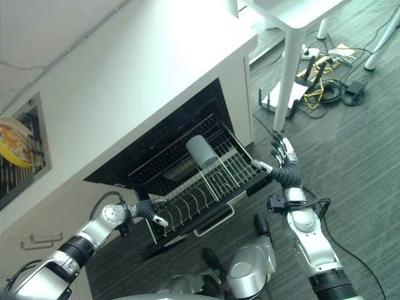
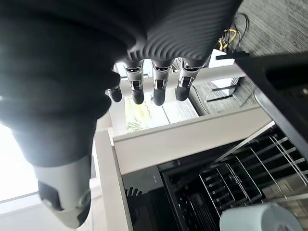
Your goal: Place the dishes in the dishwasher.
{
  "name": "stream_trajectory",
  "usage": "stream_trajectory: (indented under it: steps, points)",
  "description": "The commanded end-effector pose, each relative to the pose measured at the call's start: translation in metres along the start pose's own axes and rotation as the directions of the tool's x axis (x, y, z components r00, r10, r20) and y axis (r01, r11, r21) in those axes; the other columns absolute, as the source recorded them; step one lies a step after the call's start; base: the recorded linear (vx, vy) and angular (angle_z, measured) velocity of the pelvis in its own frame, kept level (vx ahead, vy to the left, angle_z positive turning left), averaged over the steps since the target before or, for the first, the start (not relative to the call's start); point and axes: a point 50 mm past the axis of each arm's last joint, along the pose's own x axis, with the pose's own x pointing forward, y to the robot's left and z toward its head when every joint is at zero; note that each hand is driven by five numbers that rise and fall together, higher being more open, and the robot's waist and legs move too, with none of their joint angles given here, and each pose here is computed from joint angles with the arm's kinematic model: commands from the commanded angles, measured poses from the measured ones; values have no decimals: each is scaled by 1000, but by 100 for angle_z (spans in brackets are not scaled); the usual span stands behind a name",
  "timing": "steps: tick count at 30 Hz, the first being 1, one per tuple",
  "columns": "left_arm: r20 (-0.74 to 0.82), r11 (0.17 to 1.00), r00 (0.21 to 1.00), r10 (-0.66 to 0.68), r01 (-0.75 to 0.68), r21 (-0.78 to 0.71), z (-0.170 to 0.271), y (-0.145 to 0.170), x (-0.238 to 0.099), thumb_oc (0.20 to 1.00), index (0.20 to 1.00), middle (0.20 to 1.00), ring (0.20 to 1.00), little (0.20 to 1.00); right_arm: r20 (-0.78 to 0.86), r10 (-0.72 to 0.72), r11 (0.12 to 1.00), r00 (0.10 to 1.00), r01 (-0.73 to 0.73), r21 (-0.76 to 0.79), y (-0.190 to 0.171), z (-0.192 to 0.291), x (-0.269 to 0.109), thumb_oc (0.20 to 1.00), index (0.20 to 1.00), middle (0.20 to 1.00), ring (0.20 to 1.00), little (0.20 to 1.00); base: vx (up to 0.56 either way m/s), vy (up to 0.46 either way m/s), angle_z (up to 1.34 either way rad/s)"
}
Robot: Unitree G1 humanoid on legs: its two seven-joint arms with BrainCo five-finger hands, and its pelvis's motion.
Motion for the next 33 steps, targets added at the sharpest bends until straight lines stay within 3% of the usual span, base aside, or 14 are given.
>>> stream_trajectory:
  steps: [1,19,21,22,27,30,33]
  points:
    - [-60,998,997,40,-37,49,-17,10,-10,1000,1000,1000,1000,1000,108,89,994,990,-94,46,17,24,3,1000,1000,1000,1000,1000,7,15,-9]
    - [-107,1000,994,-1,3,16,-31,-15,-9,1000,1000,1000,1000,1000,51,95,994,994,-98,48,19,13,-3,1000,1000,1000,1000,1000,6,-6,3]
    - [-91,998,994,60,-59,5,-32,-12,-11,1000,1000,1000,1000,1000,45,102,993,994,-105,56,20,10,-5,1000,1000,1000,1000,1000,5,-40,10]
    - [-41,975,975,217,-219,-45,-26,2,-18,1000,1000,1000,1000,1000,43,96,993,994,-99,68,22,6,-9,1000,1000,1000,1000,1000,-8,-73,5]
    - [21,892,896,444,-440,-106,-19,26,-45,1000,1000,1000,1000,1000,54,60,995,997,-64,82,18,4,-15,1000,1000,1000,1000,1000,-56,-62,15]
    - [112,761,761,639,-603,-241,-10,40,-75,1000,1000,1000,1000,1000,76,82,986,994,-92,140,22,5,-17,1000,1000,1000,1000,1000,-89,-114,21]
    - [189,689,690,699,-579,-436,-4,38,-88,1000,1000,1000,1000,1000,102,144,967,984,-162,194,31,6,-19,1000,1000,1000,1000,1000,-76,-115,35]
